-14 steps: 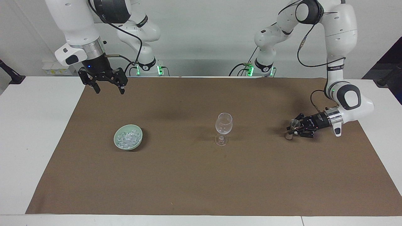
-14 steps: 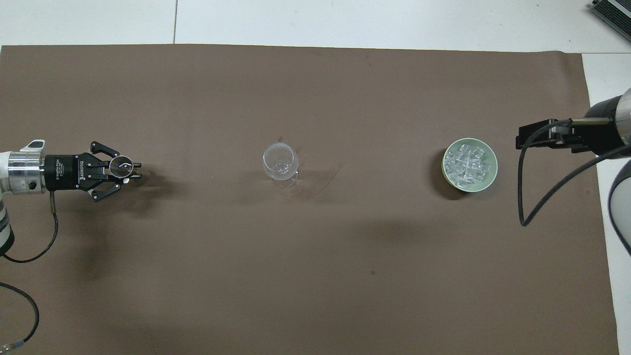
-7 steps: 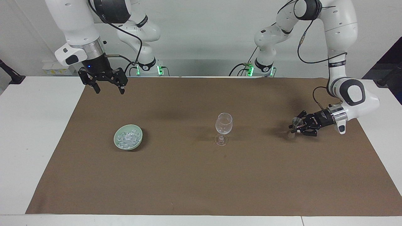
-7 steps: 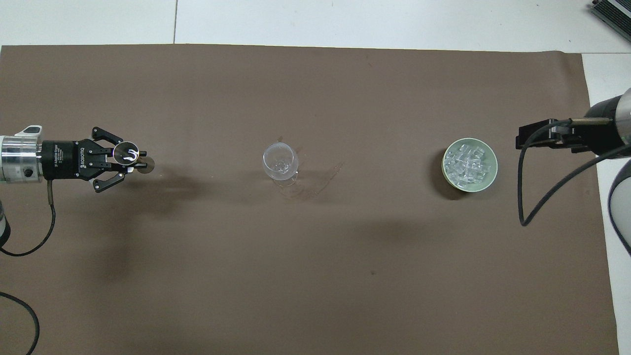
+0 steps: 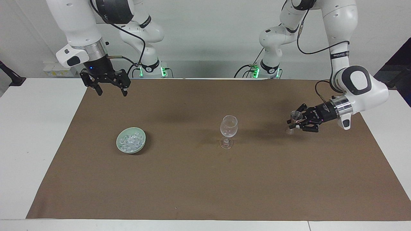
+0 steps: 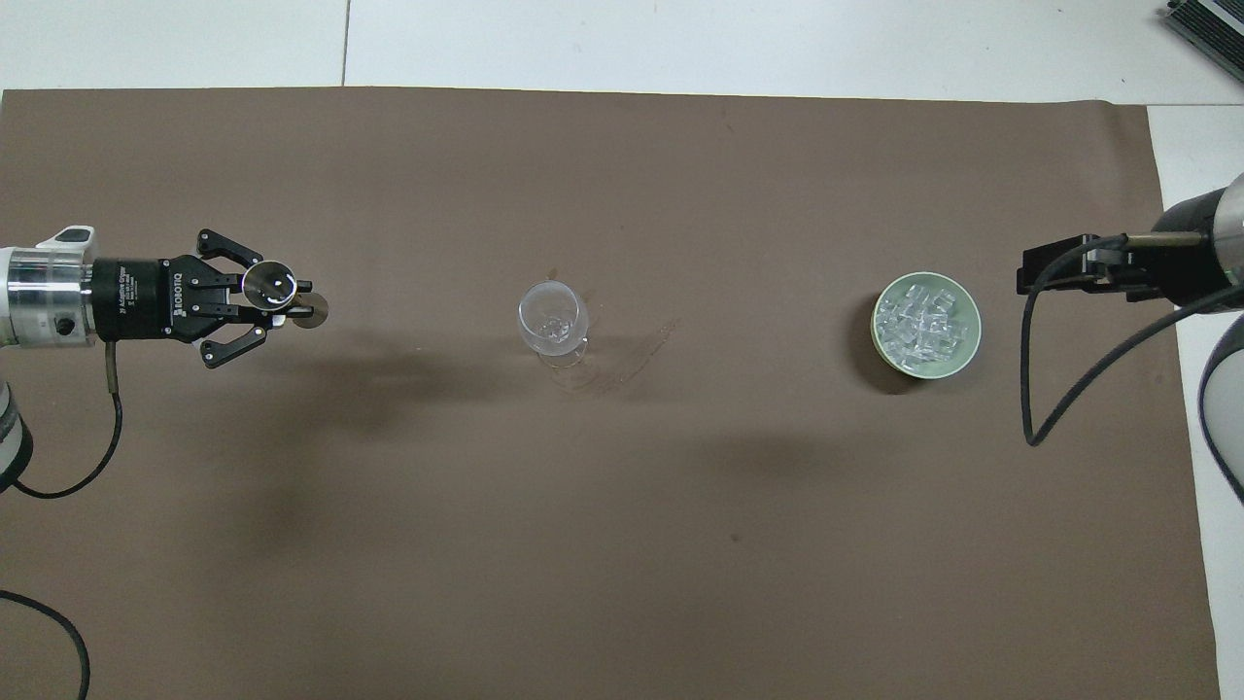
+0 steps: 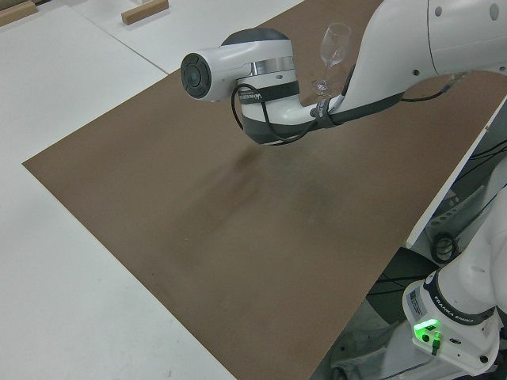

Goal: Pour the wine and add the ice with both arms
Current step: 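Lift the bottle with the left gripper and carry it over the glass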

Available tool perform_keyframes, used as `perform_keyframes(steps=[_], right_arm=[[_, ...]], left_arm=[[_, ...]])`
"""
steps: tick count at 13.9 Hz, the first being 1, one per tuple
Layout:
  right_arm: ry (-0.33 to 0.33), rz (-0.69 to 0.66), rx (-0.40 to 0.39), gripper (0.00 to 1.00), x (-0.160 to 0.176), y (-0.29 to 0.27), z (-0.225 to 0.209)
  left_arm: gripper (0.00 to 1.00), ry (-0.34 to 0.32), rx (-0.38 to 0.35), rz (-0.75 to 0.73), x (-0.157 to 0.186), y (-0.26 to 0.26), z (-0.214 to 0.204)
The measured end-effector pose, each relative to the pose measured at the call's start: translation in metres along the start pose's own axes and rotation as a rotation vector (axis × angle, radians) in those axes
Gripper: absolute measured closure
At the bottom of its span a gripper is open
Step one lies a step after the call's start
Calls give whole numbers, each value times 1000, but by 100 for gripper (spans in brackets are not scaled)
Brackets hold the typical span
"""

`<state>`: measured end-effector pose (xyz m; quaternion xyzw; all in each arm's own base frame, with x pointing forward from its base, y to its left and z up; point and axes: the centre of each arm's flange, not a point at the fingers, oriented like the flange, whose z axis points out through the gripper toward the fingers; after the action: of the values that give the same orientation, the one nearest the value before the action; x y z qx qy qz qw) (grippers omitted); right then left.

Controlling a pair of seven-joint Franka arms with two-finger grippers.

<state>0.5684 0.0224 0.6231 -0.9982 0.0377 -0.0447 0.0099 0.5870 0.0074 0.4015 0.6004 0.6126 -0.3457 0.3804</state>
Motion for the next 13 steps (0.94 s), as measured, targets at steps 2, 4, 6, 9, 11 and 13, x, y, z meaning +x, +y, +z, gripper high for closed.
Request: perform_keyframes(steps=[2,4,6,9,11,13], right_arm=[[0,0,0,0,0,0,0],[0,0,0,0,0,0,0],[0,0,0,0,0,0,0],[0,0,0,0,0,0,0],[0,0,0,0,0,0,0],[0,0,0,0,0,0,0]], left_arm=[[76,8,13,11,-20,-1,12],[76,29,15,1,-43,-1,31],[76,48,19,-15,-68,-4,53],[76,76,5,-47,-94,-6,79],[76,96,-12,-60,-108,-8,98],[76,114,-35,-75,-118,-9,114]])
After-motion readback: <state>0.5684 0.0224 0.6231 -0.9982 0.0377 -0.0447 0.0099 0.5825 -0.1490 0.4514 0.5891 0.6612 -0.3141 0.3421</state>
